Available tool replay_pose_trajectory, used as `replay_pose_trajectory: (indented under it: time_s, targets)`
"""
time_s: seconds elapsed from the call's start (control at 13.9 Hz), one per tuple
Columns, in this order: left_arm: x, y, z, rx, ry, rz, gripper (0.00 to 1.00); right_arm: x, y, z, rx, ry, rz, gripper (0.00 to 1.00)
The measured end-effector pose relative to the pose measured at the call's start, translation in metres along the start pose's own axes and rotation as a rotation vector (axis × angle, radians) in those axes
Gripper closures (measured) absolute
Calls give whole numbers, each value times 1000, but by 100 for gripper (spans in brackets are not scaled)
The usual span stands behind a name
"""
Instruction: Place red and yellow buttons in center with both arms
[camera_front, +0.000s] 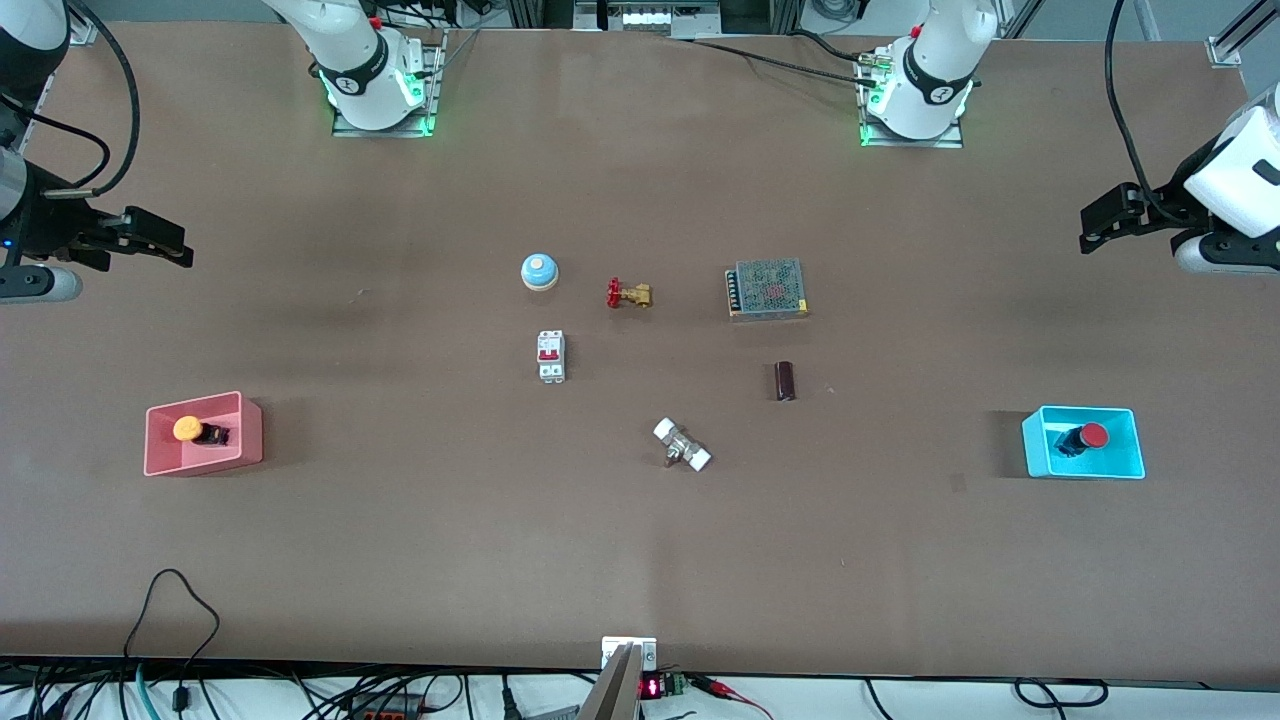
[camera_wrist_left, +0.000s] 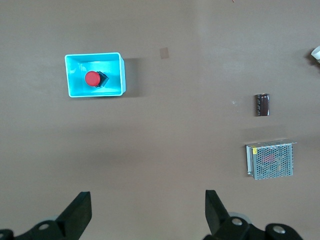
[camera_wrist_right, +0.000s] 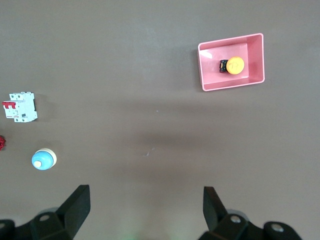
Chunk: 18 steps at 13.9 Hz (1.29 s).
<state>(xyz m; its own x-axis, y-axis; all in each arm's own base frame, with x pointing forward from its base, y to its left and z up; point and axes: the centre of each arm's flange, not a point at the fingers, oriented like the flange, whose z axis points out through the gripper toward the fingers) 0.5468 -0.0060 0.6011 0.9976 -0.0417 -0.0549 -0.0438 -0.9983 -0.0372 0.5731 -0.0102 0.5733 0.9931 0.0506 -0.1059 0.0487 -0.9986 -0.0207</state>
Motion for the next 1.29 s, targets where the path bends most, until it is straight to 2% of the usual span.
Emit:
replay_pose_trajectory:
  time_s: [0.65, 0.86, 0.94, 1.15, 1.29]
  targets:
    - [0, -1, 1, 0, -6, -2, 0, 0, 0, 3, 0, -4, 0, 0]
    - [2, -1, 9, -1, -31, -2, 0, 5, 6, 32, 2, -14, 2, 0]
    - [5, -2, 13, -2, -38, -3, 0, 8, 13, 44, 2, -1, -11, 0]
    - [24, -11, 29, -4, -61, -18, 0, 21, 56, 87, -14, 84, -102, 0]
    - [39, -37, 55, -4, -96, -58, 0, 30, 84, 118, -40, 104, -188, 0]
